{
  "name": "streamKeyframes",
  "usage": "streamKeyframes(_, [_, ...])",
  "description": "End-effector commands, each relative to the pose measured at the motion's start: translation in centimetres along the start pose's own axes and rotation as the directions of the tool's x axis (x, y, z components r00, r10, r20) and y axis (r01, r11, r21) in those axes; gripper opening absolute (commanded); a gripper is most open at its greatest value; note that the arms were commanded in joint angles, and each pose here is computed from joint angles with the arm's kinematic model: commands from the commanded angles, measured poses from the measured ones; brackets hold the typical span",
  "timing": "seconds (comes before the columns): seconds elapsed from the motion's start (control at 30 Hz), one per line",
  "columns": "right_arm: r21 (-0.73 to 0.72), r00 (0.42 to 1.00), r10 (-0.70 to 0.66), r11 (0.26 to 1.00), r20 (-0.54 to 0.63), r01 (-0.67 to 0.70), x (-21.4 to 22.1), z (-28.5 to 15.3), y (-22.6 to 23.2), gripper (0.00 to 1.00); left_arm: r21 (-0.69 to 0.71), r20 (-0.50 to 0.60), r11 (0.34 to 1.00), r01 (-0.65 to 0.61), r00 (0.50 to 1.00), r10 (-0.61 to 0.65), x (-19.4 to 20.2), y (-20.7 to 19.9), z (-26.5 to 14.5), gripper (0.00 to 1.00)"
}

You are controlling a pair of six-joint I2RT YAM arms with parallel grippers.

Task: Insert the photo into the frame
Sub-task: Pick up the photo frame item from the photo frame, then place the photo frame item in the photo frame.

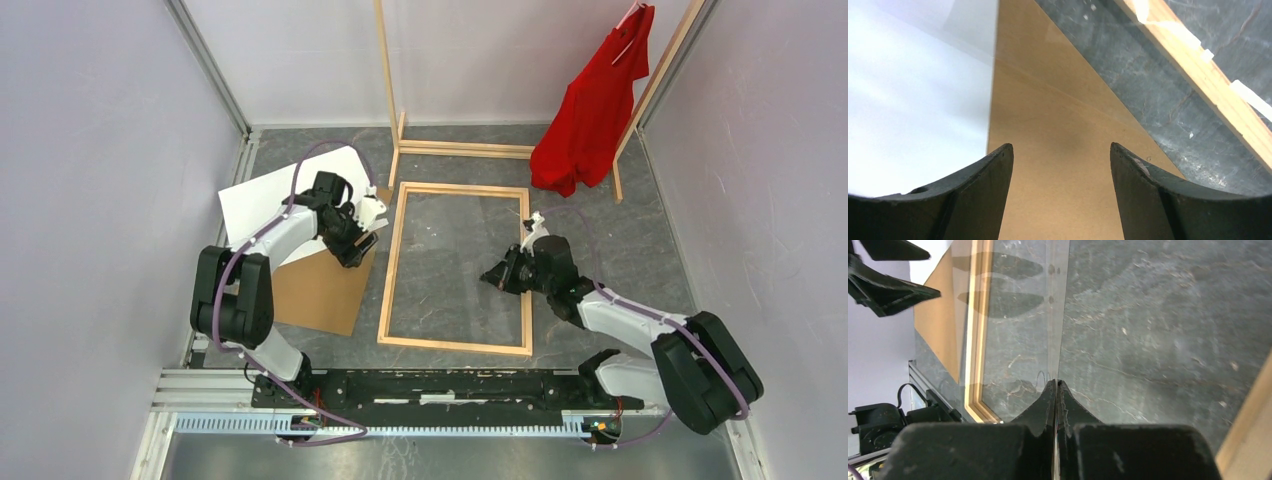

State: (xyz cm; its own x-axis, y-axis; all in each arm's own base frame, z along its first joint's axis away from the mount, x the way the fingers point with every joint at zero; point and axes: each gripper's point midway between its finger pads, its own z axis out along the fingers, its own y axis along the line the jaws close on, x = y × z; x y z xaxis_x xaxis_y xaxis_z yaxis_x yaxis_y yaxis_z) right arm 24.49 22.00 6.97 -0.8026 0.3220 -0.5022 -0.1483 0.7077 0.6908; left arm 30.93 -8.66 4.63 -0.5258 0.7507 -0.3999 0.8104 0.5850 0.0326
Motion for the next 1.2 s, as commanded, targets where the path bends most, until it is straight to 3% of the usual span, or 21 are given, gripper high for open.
streamKeyframes(0.0, [0.01,0.997,0.016,1.0,0.079,-0.016,0.0,-1.1,-1.6,0.02,-0.012,0.053,0.998,0.07,0.996,-0.069,-2.5,1.0,-1.1,0.78])
streamKeyframes(0.33, [-0.059,0.971,0.113,0.993,0.209,-0.102,-0.9,-2.4,-2.0,0.0,0.0,0.063,0.994,0.111,0.992,-0.111,-3.9,1.7,-1.0,0.77])
streamKeyframes(0.67, [-0.12,0.959,0.08,0.992,0.271,-0.048,-2.3,-3.3,-0.7,0.0,0.025,0.057,0.991,0.131,0.99,-0.132,-4.0,1.6,0.0,0.76])
streamKeyframes(1.17, [-0.078,0.962,0.103,0.993,0.254,-0.086,-2.3,-3.1,-2.0,0.0,0.026,0.052,0.992,0.125,0.991,-0.126,-3.6,1.2,0.0,0.76])
